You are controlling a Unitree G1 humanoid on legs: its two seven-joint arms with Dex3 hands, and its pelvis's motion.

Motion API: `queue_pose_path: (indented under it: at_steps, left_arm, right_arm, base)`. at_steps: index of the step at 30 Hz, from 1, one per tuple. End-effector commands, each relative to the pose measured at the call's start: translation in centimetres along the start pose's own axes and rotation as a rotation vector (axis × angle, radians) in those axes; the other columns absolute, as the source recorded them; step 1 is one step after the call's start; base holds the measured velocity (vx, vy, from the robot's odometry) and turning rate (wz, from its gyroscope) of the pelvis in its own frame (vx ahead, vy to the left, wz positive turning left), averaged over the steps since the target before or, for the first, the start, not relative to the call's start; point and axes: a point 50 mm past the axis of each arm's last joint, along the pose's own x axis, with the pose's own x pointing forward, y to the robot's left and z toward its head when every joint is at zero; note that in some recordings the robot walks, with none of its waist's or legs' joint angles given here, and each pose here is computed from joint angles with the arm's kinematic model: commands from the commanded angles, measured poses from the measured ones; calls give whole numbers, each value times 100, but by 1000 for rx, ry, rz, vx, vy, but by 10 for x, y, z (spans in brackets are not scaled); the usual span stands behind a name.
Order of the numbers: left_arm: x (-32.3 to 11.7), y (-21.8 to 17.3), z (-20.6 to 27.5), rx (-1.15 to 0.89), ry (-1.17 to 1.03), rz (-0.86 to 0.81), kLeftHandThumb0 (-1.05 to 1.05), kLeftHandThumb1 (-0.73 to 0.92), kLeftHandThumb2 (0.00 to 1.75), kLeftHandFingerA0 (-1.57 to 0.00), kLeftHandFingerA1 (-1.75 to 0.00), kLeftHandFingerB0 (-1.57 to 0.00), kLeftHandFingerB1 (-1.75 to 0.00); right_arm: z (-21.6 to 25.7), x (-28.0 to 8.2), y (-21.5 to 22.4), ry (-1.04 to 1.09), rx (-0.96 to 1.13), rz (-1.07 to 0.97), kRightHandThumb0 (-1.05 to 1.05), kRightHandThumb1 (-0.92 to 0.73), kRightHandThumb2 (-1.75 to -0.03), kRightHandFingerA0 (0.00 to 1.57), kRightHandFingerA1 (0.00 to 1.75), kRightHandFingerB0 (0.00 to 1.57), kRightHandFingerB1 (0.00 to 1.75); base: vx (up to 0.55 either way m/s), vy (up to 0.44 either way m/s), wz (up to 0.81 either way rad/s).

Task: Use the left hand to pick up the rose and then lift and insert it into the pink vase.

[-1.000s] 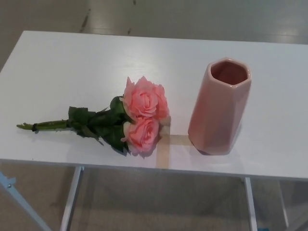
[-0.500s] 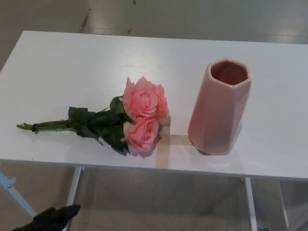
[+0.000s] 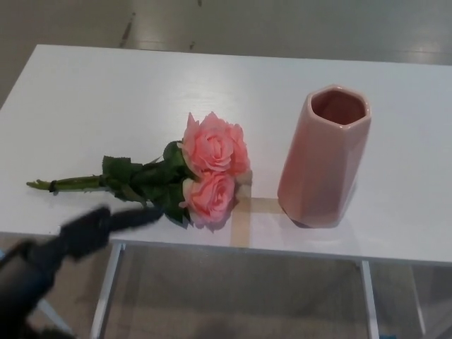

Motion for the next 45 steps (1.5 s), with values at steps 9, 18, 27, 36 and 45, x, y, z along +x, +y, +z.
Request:
queue_pose_path:
  at_steps: [9, 18, 27, 36, 45]
  left_arm:
    - [69, 41, -22, 261, 172, 29, -64, 40, 77, 0, -6, -8, -23]
    - [112, 58, -55, 460, 427, -141, -63, 39, 78, 0, -5, -11, -22]
    - [125, 60, -66, 552, 503, -163, -62, 36, 78, 0, -8, -1, -18]
    - [146, 62, -84, 692, 623, -224, -63, 36, 78, 0, -7, 0, -17]
    - [162, 58, -91, 725, 669, -261, -63, 37, 78, 0, -5, 0, -16]
  right_arm:
    - [0, 2, -15, 7, -6, -21, -28, -64, -58, 69, 47, 57, 42]
    - [1, 2, -13, 12, -4, -21, -28, -64, -58, 69, 47, 57, 42]
    - [3, 2, -13, 9, -5, -18, -28, -65, -59, 68, 47, 56, 41]
    - [2, 2, -13, 9, -4, -10, -29, -64, -58, 67, 46, 55, 41]
    - [0, 2, -15, 13, 11, -15, -30, -64, -58, 67, 47, 55, 42]
  base:
    - [0, 0, 0]
    - [0, 0, 0]
    - [0, 0, 0]
    - [0, 0, 0]
    - [0, 0, 0]
